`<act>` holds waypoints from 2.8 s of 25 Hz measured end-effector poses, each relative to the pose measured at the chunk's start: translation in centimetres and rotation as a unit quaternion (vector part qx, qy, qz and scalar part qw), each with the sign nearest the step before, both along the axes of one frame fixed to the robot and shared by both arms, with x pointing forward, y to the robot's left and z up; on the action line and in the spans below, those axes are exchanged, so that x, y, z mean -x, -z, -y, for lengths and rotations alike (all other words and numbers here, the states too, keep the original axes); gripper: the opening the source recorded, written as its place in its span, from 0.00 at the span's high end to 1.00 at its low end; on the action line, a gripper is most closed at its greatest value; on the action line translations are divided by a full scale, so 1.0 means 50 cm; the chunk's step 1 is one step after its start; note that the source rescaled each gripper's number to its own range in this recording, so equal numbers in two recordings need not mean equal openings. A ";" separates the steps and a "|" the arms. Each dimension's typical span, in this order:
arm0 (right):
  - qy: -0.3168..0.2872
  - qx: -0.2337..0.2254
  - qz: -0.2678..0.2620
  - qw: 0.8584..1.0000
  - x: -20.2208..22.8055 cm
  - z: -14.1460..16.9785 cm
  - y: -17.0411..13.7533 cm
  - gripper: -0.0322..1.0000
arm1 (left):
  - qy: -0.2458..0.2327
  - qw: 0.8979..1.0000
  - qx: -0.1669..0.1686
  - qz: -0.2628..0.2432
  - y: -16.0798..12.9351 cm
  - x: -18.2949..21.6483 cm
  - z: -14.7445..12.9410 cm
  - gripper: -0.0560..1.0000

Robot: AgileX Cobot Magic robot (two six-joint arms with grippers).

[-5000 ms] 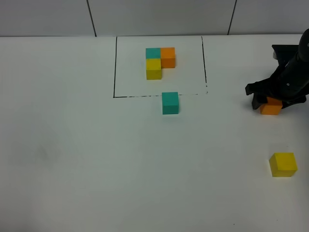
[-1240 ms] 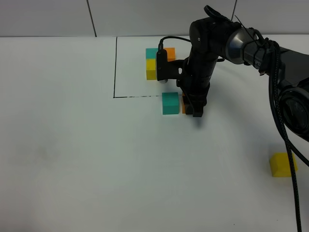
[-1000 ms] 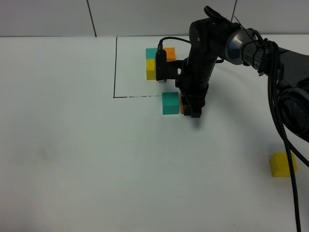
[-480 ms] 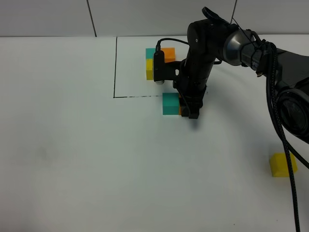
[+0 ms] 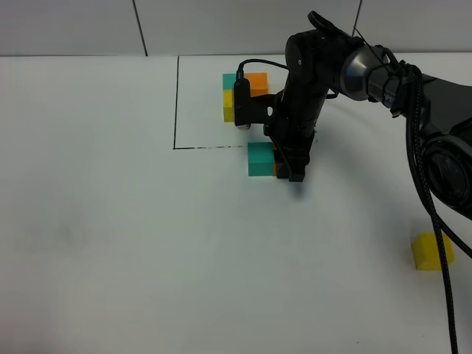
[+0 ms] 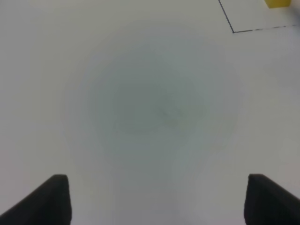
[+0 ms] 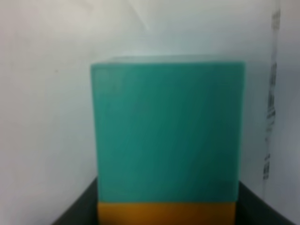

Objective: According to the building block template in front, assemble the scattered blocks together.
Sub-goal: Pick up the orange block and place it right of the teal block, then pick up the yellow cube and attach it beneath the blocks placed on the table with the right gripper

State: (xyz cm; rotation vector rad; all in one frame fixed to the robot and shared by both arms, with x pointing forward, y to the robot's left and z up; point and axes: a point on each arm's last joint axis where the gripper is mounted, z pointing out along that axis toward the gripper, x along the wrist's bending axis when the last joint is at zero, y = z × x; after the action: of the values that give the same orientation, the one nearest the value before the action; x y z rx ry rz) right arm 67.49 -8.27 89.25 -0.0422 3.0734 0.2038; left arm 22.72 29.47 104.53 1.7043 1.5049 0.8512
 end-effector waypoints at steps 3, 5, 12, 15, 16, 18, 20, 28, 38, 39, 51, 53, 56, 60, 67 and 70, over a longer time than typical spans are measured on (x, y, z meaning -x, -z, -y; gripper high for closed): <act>-0.003 0.001 0.000 1.000 0.000 0.000 0.000 0.96 | 0.000 1.000 0.000 0.000 0.000 0.000 0.000 0.17; -0.005 0.001 0.000 1.000 0.000 0.000 0.000 0.96 | 0.000 1.000 0.000 0.000 0.000 0.000 0.000 0.17; -0.016 0.004 -0.007 1.000 0.003 0.001 0.000 0.96 | 0.000 1.000 0.000 0.000 0.000 0.000 0.000 0.17; -0.016 0.004 -0.007 1.000 0.003 0.001 0.000 0.96 | 0.000 1.000 0.000 0.000 0.000 0.000 0.000 0.17; -0.016 0.004 -0.007 1.000 0.003 0.001 0.000 0.96 | 0.000 1.000 0.000 0.000 0.000 0.000 0.000 0.17; -0.016 0.004 -0.007 1.000 0.003 0.001 0.000 0.96 | 0.000 1.000 0.000 0.000 0.000 0.000 0.000 0.17; -0.016 0.004 -0.007 1.000 0.003 0.001 0.000 0.96 | 0.000 1.000 0.000 0.000 0.000 0.000 0.000 0.17; -0.009 -0.001 -0.012 1.000 0.005 -0.001 0.001 0.88 | 0.000 1.000 0.000 0.000 0.000 0.000 0.000 0.17; 0.151 0.011 -0.026 0.988 0.014 0.030 -0.076 0.02 | 0.000 1.000 0.000 0.000 0.000 0.000 0.000 0.17; 0.186 0.008 -0.030 0.982 0.014 0.042 -0.090 0.01 | 0.000 1.000 0.000 0.000 0.000 0.000 0.000 0.17; 0.559 -0.070 -0.023 0.826 0.195 0.269 -0.126 0.00 | 0.000 1.000 0.000 0.000 0.000 0.000 0.000 0.17; 0.600 -0.078 -0.016 0.796 0.253 0.296 -0.133 0.00 | 0.000 1.000 0.000 0.000 0.000 0.000 0.000 0.17; 0.639 -0.081 -0.016 0.765 0.326 0.322 -0.141 0.00 | 0.000 1.000 0.000 0.000 0.000 0.000 0.000 0.17; 0.678 -0.078 -0.025 0.731 0.386 0.351 -0.130 0.00 | 0.000 1.000 0.000 0.000 0.000 0.000 0.000 0.17; 0.701 -0.080 -0.021 0.708 0.387 0.375 -0.107 0.00 | 0.000 1.000 0.000 0.000 0.000 0.000 0.000 0.17; 0.696 -0.082 -0.015 0.713 0.382 0.376 -0.099 0.01 | 0.000 1.000 0.000 0.000 0.000 0.000 0.000 0.17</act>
State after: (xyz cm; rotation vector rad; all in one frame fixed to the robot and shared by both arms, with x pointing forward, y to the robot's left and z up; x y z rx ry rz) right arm 48.40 -27.09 94.18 2.0883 2.1751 0.3287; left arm 22.72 29.47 104.53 1.7043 1.5049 0.8512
